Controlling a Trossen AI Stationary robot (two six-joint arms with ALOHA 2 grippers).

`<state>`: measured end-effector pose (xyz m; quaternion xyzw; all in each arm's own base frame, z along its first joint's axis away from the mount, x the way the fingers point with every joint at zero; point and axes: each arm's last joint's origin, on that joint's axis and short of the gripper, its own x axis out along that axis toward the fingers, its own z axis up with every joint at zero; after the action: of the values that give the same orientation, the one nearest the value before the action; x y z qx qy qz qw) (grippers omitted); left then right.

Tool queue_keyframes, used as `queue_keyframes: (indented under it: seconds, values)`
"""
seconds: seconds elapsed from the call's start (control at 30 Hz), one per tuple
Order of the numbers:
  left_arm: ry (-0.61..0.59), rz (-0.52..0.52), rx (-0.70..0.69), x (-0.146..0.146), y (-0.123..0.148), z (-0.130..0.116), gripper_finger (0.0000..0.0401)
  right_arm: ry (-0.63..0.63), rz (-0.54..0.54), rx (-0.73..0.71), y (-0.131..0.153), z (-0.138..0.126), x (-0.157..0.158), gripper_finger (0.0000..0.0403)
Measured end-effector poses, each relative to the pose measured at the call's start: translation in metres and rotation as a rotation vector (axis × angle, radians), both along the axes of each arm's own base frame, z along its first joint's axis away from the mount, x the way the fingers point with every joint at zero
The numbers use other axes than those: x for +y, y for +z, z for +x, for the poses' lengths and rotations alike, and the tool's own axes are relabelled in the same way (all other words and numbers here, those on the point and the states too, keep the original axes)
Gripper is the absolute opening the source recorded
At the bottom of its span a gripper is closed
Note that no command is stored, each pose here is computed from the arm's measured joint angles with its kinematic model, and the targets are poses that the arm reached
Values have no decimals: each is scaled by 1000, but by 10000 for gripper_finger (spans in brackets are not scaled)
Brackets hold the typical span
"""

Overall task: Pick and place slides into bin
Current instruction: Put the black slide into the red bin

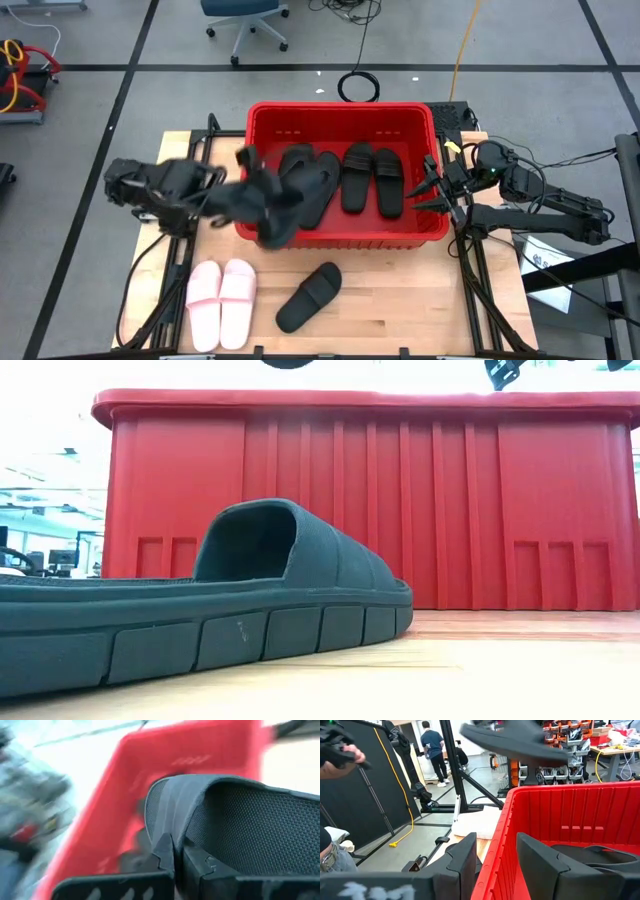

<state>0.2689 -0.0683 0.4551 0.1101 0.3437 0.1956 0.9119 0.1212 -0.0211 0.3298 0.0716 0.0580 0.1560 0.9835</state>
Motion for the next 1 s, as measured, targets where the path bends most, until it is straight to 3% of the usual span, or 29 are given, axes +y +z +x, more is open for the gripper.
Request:
queue_keyframes:
  seconds: [0.17, 0.4, 0.5, 0.67, 1.0]
  values:
    - [170, 54, 117, 50, -13, 9, 0, 0, 0, 0, 0, 0, 0, 130]
    - [274, 88, 231, 94, -58, 28, 0, 0, 0, 0, 0, 0, 0, 130]
    - [272, 108, 301, 105, -85, 35, 0, 0, 0, 0, 0, 0, 0, 130]
    - [219, 78, 270, 118, -119, 49, 0, 0, 0, 0, 0, 0, 0, 130]
    - [227, 93, 309, 139, -159, 49, 0, 0, 0, 0, 0, 0, 0, 130]
